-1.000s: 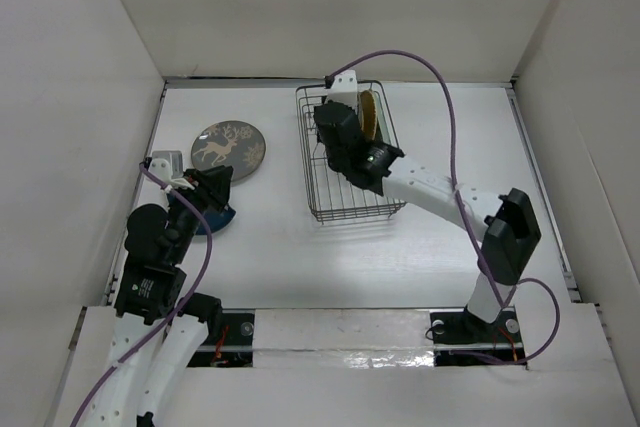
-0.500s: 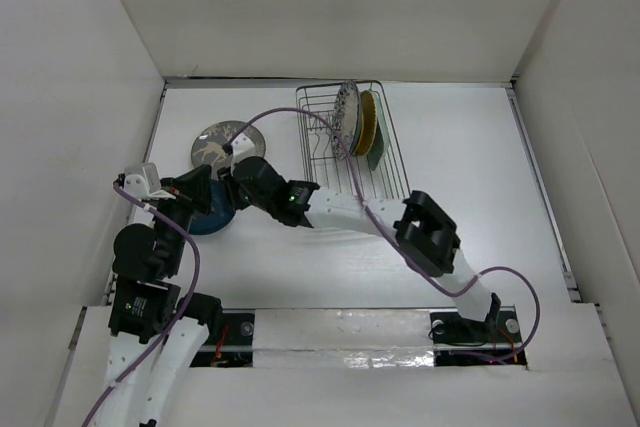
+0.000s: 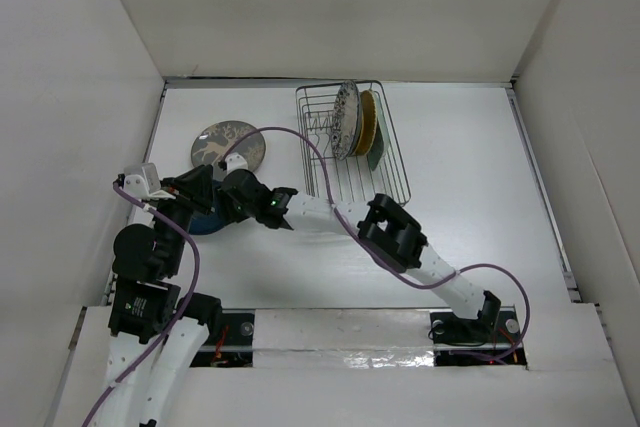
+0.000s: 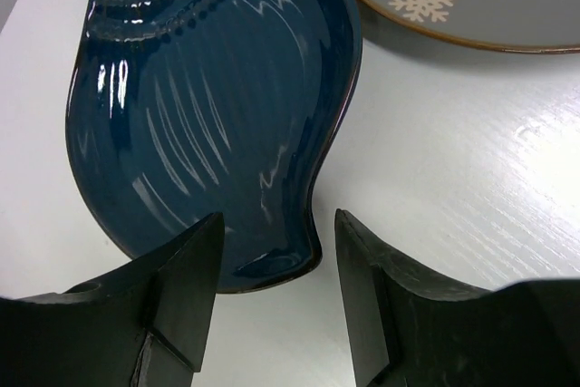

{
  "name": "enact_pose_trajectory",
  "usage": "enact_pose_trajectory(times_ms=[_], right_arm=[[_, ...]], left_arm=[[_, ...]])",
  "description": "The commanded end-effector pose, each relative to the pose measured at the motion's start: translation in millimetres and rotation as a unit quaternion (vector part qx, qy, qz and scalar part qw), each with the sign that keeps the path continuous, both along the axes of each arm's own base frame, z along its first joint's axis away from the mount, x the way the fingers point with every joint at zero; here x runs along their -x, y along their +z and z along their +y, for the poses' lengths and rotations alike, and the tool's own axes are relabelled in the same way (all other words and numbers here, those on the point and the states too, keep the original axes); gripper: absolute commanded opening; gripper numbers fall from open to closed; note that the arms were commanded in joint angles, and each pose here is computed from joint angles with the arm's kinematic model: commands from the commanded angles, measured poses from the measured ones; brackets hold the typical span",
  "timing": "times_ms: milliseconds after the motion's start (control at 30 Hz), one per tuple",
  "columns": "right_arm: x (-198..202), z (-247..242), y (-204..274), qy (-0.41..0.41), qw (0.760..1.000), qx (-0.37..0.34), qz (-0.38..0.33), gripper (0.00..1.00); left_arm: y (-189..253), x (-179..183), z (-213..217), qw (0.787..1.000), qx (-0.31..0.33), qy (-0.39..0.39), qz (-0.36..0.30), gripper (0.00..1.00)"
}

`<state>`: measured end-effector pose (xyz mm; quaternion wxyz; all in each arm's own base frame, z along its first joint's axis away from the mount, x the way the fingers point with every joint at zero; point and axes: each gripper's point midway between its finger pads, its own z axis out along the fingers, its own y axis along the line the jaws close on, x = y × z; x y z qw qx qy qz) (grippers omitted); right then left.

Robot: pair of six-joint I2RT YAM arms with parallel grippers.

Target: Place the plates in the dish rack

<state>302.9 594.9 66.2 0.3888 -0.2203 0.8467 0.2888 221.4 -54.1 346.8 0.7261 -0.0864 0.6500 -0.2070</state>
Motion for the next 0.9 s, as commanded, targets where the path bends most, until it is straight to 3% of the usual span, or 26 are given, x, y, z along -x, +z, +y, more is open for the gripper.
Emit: enact_pose_trajectory(times_ms=[0,400,467,533,633,700,867], right_arm=[[-11.5,10.2,25.2,-0.016,0.999,-0.033,-0.012,0.58],[-27.4,19.4,-18.5,-0.008,0.998,-0.043,0.037,0.54],[-28.6,20.0,-22.3,-0.013,0.998,-0.044,0.039,0.44],[-27.8,19.7,-26.5,-0.015,0.998,-0.045,0.044,0.26],[-25.7,14.0,-27.4,-0.024,0.997,-0.049,0.049,0.07],[-25.0,6.0,-21.1,-0.035,0.997,-0.057,0.043,0.0],[-14.9,-2.5,29.4,-0.041,0.995,-0.094,0.006,0.0]], left_arm=[[18.7,4.2,-0.4,0.999,0.008,-0.004,-0.033,0.13],[19.0,4.7,-1.6,0.999,0.007,-0.008,-0.034,0.14],[19.7,5.0,-1.5,0.999,0.006,-0.008,-0.035,0.14],[19.3,4.6,-1.5,0.999,0.005,-0.008,-0.034,0.14],[19.1,3.7,-1.7,0.999,0.004,-0.007,-0.033,0.14],[19.2,3.5,-2.3,0.999,0.004,-0.009,-0.033,0.14],[19.9,3.9,-2.3,0.999,0.005,-0.009,-0.034,0.15]])
